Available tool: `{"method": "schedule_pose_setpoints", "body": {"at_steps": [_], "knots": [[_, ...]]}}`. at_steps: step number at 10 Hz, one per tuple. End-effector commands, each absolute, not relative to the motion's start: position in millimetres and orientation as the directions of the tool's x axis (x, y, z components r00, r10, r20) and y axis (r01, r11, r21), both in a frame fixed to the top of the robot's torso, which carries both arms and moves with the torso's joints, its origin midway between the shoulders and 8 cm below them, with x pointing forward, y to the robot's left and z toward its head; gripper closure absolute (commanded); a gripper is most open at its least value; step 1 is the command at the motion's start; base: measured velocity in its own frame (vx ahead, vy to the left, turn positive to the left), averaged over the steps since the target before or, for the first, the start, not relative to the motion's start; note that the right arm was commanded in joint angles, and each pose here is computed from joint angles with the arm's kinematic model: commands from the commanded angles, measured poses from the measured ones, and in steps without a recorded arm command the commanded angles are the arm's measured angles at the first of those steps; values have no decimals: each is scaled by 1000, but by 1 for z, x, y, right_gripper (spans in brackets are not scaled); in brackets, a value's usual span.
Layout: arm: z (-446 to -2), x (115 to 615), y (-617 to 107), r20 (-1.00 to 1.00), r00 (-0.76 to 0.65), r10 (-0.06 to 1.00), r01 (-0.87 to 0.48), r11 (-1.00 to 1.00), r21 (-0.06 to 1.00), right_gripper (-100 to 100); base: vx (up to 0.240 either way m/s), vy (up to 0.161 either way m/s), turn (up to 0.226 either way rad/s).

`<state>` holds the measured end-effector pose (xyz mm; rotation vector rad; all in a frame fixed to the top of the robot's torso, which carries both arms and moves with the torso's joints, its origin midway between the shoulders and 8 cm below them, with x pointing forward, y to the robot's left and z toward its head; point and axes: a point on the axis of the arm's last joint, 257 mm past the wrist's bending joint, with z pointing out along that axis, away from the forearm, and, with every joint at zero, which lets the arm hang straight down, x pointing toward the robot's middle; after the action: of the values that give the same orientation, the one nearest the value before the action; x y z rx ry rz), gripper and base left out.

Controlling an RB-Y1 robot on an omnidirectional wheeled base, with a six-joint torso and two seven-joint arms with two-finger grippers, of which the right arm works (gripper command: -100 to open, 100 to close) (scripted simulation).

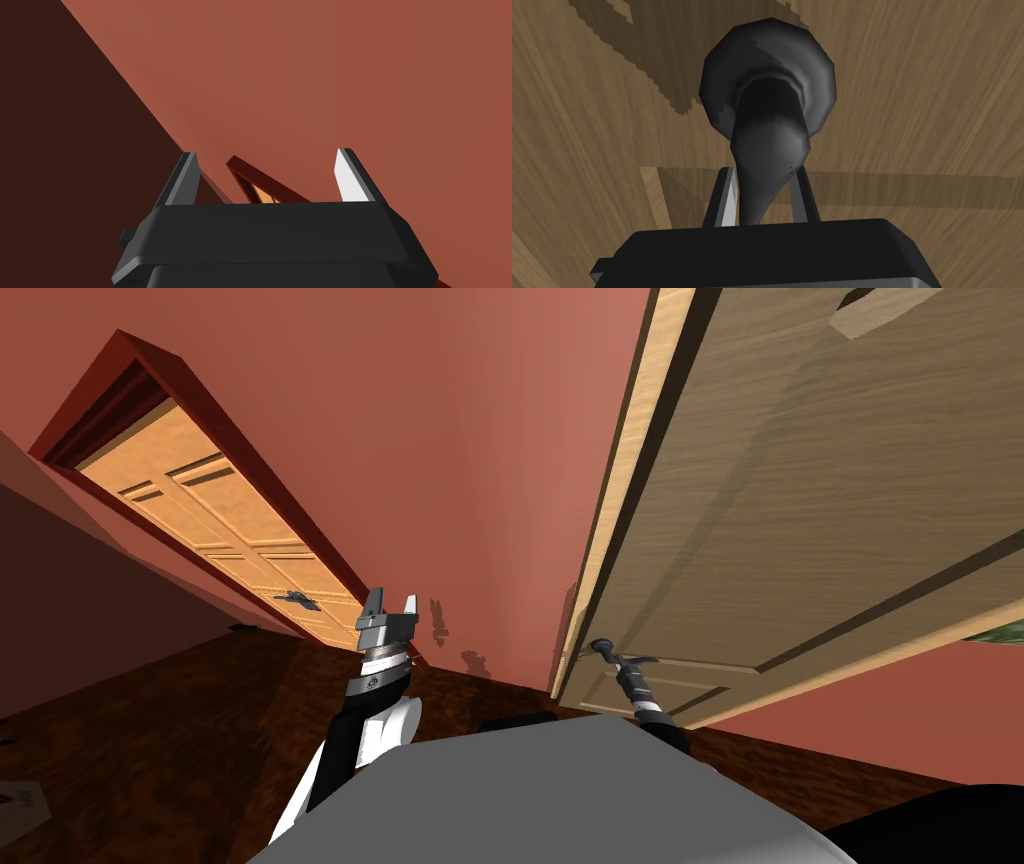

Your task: Pull the door open

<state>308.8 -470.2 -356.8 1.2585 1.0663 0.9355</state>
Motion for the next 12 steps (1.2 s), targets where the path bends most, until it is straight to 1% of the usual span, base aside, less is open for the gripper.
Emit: {"method": "schedule_pose_setpoints", "body": {"at_steps": [1, 2, 3, 6, 12], "knots": [[-356, 309, -470, -102, 260, 960, 23, 99, 995, 100, -12, 3, -5], [-356, 309, -470, -102, 260, 960, 23, 99, 995, 100, 0, 0, 0], [-358, 303, -471, -101, 250, 963, 26, 98, 995, 100, -110, -18, 162], [-357, 295, -474, -103, 227, 968, 22, 100, 995, 100, -189, -62, 175], [-355, 274, -479, -102, 166, 981, 17, 101, 995, 100, -205, -22, 178]]}}
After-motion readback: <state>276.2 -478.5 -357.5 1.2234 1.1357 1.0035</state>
